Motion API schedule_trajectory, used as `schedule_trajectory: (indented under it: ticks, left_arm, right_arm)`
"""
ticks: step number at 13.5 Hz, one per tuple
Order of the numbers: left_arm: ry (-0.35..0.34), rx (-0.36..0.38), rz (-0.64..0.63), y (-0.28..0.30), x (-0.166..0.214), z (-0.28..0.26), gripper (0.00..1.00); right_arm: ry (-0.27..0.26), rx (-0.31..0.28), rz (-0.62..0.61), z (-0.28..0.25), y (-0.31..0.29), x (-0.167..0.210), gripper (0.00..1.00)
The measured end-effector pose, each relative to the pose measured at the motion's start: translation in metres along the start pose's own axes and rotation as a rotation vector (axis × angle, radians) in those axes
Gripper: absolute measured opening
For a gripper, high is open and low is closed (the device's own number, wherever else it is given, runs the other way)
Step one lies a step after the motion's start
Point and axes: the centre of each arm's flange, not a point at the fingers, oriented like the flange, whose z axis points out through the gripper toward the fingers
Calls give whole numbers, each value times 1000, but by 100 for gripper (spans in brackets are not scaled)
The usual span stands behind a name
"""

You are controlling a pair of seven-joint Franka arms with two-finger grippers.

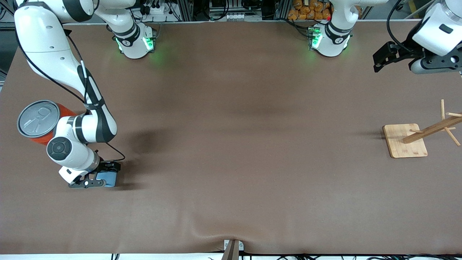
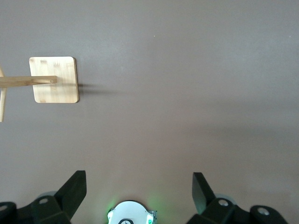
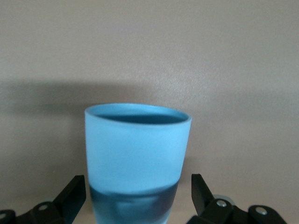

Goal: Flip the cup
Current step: 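Lift the blue cup and carry it to the table middle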

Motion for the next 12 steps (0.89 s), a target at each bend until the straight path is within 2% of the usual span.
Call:
schedule_trajectory:
  ticks: [1,3,5,6,7,12]
  left_arm:
    - [-10,2,2,-1,-1,1,100]
    - [-76,17,16,-3,-9,5,100]
    - [-92,23,27,0,-17,-1,100]
    - [-84,24,38,6,-22,-6,100]
    - [-82,29,49,11,-24,-9,100]
    - [-128,74,62,19,-6,17,100]
  right_arm:
    - [16,-3,-4,4,0,2,100]
    - [37,-3,-6,13,0,4,100]
    - [48,-3,-4,18,0,5,100]
    - [50,-3,-2,17,1,6,93]
    - [55,-3,0,16,3,7,81]
    - [100,0,-14,-2,-4,21,81]
